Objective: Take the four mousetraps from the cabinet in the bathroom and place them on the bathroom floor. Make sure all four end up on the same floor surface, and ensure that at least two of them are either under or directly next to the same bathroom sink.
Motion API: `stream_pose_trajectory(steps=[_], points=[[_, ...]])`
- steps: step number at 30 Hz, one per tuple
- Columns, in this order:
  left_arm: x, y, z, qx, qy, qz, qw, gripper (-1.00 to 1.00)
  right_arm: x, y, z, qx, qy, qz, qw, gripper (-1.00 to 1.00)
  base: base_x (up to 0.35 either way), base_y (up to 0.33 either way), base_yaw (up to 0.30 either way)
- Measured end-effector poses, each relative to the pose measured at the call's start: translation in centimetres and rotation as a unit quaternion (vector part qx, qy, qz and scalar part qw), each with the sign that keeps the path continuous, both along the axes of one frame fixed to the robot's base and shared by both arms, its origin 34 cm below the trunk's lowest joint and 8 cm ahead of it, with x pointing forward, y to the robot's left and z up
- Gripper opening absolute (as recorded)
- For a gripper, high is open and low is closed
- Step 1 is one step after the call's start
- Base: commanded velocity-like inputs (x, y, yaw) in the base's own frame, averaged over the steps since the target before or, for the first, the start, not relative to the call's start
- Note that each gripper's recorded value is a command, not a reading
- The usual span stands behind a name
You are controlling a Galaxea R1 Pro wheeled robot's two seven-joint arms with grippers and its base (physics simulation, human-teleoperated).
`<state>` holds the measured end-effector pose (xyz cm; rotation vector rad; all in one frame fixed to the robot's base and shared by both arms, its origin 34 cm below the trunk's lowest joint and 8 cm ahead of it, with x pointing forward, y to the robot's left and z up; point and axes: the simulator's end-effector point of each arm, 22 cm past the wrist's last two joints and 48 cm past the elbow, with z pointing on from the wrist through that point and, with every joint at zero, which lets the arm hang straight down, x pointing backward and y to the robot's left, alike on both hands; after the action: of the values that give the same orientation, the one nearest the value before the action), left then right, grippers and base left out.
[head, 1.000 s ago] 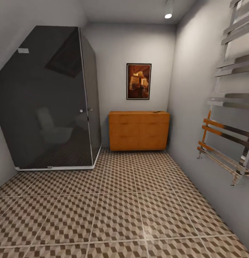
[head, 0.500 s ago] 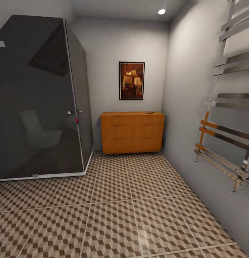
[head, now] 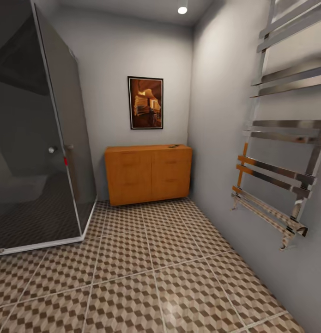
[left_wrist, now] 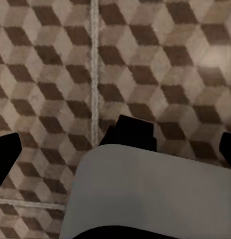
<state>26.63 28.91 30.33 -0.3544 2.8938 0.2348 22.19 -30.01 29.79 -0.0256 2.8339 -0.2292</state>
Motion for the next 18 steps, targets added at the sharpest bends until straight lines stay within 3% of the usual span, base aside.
stream_pose_trajectory(steps=[7, 18], points=[[0.05, 0.0, 0.01, 0.0, -0.001, 0.0, 1.0, 1.0, 0.0, 0.13, -0.01, 0.001, 0.0, 0.0, 1.0, 1.0, 0.322, 0.0, -0.205], [0.07, 0.01, 0.01, 0.0, -0.001, 0.0, 1.0, 1.0, -0.02, 0.22, -0.02, 0.001, 0.001, 0.0, 1.0, 1.0, 0.322, 0.0, -0.035]])
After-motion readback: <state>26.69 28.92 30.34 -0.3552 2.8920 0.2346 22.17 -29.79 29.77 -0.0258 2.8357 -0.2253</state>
